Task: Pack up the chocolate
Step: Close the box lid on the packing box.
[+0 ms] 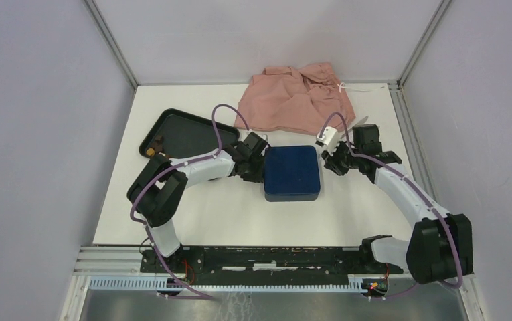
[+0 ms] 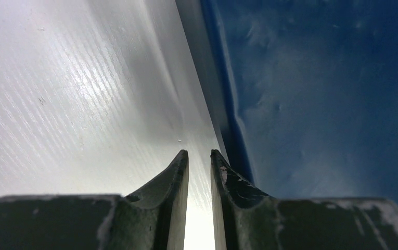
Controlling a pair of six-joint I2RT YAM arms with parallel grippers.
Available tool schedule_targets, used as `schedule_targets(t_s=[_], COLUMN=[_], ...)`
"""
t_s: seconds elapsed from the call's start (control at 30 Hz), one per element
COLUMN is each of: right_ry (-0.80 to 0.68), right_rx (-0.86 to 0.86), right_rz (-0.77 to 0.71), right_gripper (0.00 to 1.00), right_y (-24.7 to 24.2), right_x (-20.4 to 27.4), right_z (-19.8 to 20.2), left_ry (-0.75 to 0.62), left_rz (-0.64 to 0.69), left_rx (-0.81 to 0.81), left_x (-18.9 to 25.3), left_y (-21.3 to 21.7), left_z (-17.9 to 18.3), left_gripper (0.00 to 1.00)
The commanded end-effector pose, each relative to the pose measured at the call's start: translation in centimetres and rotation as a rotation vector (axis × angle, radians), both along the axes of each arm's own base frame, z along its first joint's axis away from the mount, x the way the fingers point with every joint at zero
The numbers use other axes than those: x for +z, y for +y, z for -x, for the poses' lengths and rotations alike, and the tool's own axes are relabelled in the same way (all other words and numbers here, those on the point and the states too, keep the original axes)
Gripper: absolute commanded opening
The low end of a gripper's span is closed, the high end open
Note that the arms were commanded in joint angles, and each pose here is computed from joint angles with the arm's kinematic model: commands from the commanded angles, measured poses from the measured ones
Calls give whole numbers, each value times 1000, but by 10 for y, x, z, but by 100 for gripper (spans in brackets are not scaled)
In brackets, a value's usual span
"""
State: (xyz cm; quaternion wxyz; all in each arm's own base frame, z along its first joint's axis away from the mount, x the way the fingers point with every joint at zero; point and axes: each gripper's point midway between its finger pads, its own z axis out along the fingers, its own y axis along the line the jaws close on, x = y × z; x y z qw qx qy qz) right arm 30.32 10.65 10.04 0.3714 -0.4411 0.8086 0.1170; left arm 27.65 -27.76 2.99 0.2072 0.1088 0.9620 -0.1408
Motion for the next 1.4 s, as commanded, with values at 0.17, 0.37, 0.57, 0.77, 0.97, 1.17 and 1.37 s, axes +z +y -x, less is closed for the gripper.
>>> schedule_targets(t_s=[0.17,0.37,0.57,0.77,0.97,1.17,1.37], right_ry=[-77,-56,-34,-115,-100,-63,-18], right_rx=[847,967,833,607,610,719,883], right_rz=[-209,-11,189,260,256,205,60], right_gripper=[38,34,25,25,25,27,29], right_y=[95,132,142,136,131,134,134], right_x=[48,-3,-32,-29,-30,-26,-4], right_z=[109,140,116,76,79,99,130], left_ry=[-93,-96,-89,-90,-89,-102,-137], left_rz=[41,55,59,59,57,54,33], left_rx=[-43,-54,-55,-54,-56,-47,-21], left_x=[24,26,24,24,23,28,40], left_y=[-14,-17,-18,-19,-19,-17,-5], left_z=[-17,-17,-16,-18,-18,-19,-19], left_gripper=[30,31,31,31,31,32,37])
